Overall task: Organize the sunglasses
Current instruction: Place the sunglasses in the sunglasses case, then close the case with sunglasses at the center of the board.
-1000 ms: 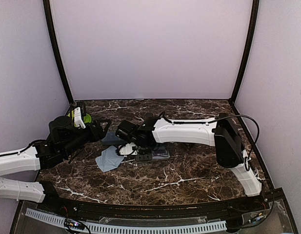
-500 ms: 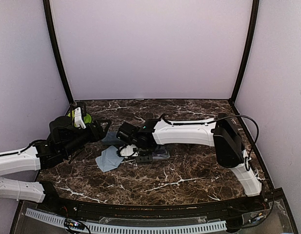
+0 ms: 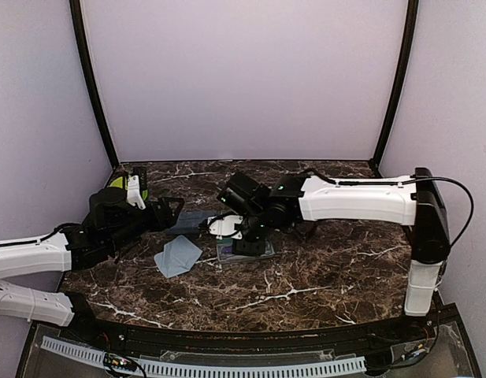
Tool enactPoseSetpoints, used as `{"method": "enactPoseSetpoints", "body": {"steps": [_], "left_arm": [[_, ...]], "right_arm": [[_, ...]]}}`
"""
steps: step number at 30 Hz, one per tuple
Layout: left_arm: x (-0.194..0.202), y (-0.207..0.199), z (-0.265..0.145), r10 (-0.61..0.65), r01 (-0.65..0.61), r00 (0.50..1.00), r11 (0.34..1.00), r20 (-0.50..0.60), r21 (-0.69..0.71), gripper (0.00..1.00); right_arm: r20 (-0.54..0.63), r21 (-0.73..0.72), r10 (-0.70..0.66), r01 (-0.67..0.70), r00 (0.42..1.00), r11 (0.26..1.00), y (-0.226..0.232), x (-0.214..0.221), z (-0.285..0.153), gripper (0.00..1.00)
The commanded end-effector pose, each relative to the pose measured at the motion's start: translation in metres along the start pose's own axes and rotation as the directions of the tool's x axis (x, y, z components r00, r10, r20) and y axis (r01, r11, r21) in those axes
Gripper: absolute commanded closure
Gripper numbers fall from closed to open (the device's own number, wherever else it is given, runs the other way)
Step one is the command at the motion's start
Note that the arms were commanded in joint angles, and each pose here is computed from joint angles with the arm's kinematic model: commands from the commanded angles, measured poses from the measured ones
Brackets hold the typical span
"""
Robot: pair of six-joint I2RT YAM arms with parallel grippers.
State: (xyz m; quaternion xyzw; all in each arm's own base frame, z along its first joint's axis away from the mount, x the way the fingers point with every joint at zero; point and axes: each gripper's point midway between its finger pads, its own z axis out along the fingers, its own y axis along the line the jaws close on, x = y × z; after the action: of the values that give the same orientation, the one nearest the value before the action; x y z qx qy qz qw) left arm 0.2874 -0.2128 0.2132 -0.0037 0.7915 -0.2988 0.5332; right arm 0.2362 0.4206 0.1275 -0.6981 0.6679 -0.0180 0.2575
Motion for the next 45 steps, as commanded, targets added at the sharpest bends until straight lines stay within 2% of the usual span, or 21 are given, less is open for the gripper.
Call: {"method": "enactPoseSetpoints", "body": {"steps": [1,7,13,18,22,25,31,39,45], "left_arm": [[-0.006,-0.014,0.012,0.052,-0.052,0.998,0.998,-0.021,0.038,0.28],[0.009,-0.037,0.046,0.156,-0.143,0.982,0.982,-0.108,0.12,0.28],[0.026,-0.054,0.081,0.194,-0.161,0.964,0.97,-0.181,0.182,0.28],[0.042,-0.07,0.105,0.171,-0.108,0.95,0.965,-0.261,0.241,0.32],[0.059,-0.076,0.118,0.129,-0.038,0.932,0.965,-0.34,0.261,0.38],[0.073,-0.081,0.125,0.121,-0.004,0.909,0.959,-0.398,0.283,0.4],[0.086,-0.088,0.136,0.176,-0.023,0.875,0.946,-0.452,0.324,0.4],[0.097,-0.089,0.144,0.195,-0.024,0.858,0.939,-0.474,0.344,0.45],[0.102,-0.088,0.147,0.213,-0.036,0.853,0.935,-0.477,0.353,0.47]], "right_arm": [[0.153,0.018,0.216,-0.222,0.964,0.975,-0.035,0.006,-0.03,0.37],[0.242,-0.005,0.465,-0.479,0.851,0.878,-0.078,0.036,-0.048,0.32],[0.265,-0.078,0.68,-0.688,0.684,0.722,-0.105,0.069,-0.031,0.35],[0.271,-0.188,0.786,-0.77,0.556,0.609,-0.121,0.078,-0.015,0.43],[0.264,-0.289,0.843,-0.795,0.469,0.533,-0.127,0.081,-0.004,0.44],[0.239,-0.326,0.858,-0.795,0.454,0.512,-0.121,0.083,0.001,0.44],[0.18,-0.331,0.898,-0.835,0.402,0.44,-0.097,0.106,0.007,0.41],[0.123,-0.35,0.944,-0.876,0.307,0.331,-0.059,0.131,0.007,0.51],[0.088,-0.391,0.958,-0.875,0.274,0.286,-0.04,0.13,0.018,0.59]]}}
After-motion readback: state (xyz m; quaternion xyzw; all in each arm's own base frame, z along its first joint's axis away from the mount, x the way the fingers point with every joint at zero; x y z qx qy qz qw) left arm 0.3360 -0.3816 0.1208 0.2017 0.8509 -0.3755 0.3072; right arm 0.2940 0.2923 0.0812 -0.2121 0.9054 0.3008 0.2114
